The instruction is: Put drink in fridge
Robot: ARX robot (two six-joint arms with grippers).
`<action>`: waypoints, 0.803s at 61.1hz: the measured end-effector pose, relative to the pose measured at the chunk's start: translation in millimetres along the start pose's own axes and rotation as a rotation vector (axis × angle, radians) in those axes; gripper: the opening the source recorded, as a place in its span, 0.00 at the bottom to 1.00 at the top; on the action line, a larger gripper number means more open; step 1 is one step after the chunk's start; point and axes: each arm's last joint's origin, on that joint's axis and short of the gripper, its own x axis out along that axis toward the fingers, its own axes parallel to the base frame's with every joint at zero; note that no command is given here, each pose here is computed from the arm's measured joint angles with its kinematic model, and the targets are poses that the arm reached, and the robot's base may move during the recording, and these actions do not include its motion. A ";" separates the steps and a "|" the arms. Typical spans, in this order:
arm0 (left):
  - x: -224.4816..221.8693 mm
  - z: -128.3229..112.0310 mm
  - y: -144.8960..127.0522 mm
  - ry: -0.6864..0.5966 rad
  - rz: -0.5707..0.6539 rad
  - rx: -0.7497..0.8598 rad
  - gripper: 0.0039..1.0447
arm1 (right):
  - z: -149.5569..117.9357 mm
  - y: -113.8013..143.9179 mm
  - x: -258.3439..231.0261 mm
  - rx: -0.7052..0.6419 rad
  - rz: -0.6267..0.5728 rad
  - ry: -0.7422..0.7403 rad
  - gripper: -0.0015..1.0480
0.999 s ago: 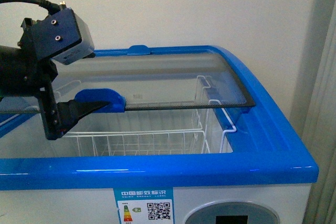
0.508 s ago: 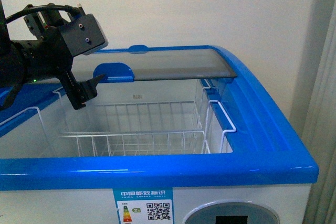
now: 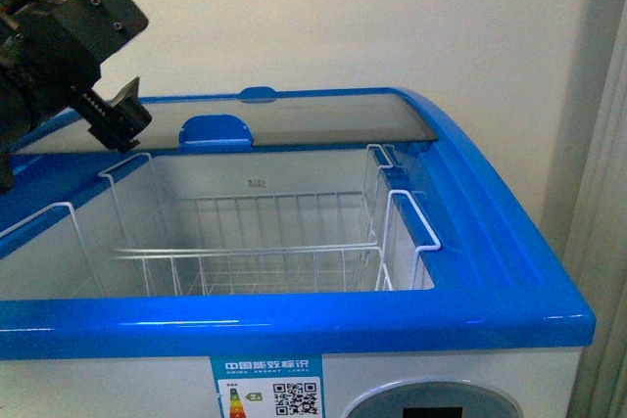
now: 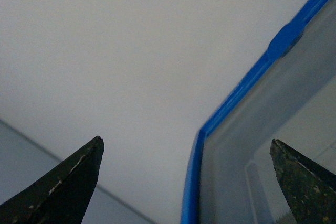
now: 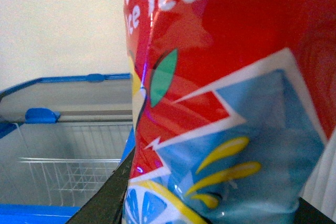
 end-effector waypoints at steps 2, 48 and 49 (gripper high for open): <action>-5.4 -3.5 -1.0 0.047 0.008 -0.047 0.92 | -0.1 0.0 0.0 0.000 0.000 0.000 0.40; -286.4 5.2 62.8 0.343 -0.089 -0.959 0.47 | 16.3 -2.3 3.9 0.090 0.150 0.504 0.39; -288.1 5.9 61.9 0.338 -0.084 -0.962 0.44 | 16.9 -2.8 3.9 0.096 0.161 0.532 0.39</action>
